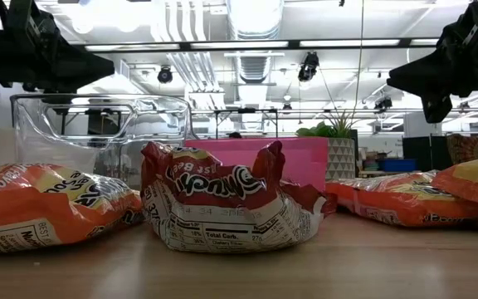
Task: Sort Maruchan noodles
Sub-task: Put the red noodle pack into the transparent bin
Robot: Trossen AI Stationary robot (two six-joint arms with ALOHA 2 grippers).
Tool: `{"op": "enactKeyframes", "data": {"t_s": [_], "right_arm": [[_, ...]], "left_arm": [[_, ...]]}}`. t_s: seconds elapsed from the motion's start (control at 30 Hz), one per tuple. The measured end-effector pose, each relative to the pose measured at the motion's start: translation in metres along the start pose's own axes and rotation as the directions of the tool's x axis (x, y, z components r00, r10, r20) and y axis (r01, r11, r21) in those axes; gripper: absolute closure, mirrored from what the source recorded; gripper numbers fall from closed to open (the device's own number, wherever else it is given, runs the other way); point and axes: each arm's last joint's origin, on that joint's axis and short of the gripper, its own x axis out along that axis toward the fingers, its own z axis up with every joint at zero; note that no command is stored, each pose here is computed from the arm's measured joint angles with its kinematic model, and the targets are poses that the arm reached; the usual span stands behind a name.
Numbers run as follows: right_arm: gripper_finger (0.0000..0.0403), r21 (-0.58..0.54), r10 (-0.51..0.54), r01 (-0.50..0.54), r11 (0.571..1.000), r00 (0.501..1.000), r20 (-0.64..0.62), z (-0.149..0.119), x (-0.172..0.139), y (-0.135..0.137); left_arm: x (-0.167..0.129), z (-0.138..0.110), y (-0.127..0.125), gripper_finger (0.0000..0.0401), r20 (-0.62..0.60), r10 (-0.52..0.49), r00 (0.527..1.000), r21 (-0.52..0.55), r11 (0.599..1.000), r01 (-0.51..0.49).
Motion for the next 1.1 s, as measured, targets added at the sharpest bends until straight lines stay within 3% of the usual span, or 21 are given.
{"op": "enactKeyframes", "data": {"t_s": [1.1], "right_arm": [[0.0339,-0.036,0.003,-0.003,0.999,1.000,0.015,0.0015,0.0000,0.0005]], "left_arm": [[0.0000,0.0000,0.0000,0.0363,0.000,0.000,1.000,0.000,1.000,0.000]]}}
